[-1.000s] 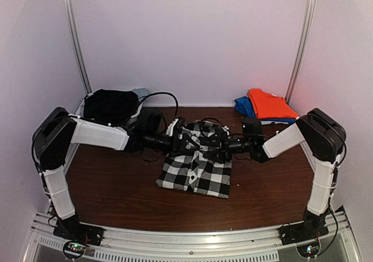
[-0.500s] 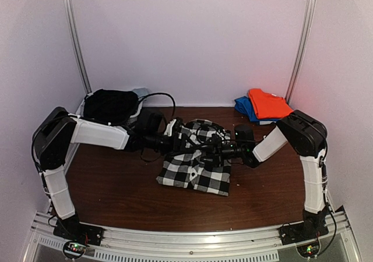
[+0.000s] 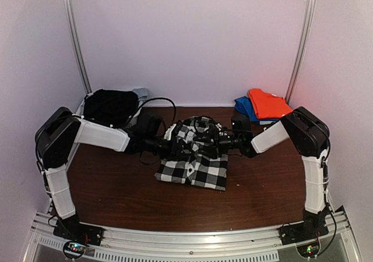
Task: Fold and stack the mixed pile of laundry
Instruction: Smooth out the 2/3-rectangle-folded shirt at the center of the board.
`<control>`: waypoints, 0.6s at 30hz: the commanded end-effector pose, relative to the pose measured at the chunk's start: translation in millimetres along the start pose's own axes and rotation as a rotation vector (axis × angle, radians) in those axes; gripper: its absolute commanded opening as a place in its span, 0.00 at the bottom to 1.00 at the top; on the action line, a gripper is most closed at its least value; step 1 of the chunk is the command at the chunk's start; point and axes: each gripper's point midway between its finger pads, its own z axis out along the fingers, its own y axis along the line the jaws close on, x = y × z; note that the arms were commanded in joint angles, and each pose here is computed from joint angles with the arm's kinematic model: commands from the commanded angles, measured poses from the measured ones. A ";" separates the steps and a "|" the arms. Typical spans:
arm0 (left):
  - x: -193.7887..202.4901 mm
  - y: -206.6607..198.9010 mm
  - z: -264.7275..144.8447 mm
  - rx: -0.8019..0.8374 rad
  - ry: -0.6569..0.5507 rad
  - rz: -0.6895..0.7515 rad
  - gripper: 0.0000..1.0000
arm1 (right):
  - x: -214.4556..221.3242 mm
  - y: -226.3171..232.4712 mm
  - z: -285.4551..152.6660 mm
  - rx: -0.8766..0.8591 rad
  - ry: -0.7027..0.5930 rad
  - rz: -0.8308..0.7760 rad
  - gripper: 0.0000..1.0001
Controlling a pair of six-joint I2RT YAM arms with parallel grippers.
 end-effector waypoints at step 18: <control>59.0 42.5 2.4 0.037 0.119 -0.081 0.34 | 106.9 -31.0 -21.7 0.225 0.280 -0.087 0.58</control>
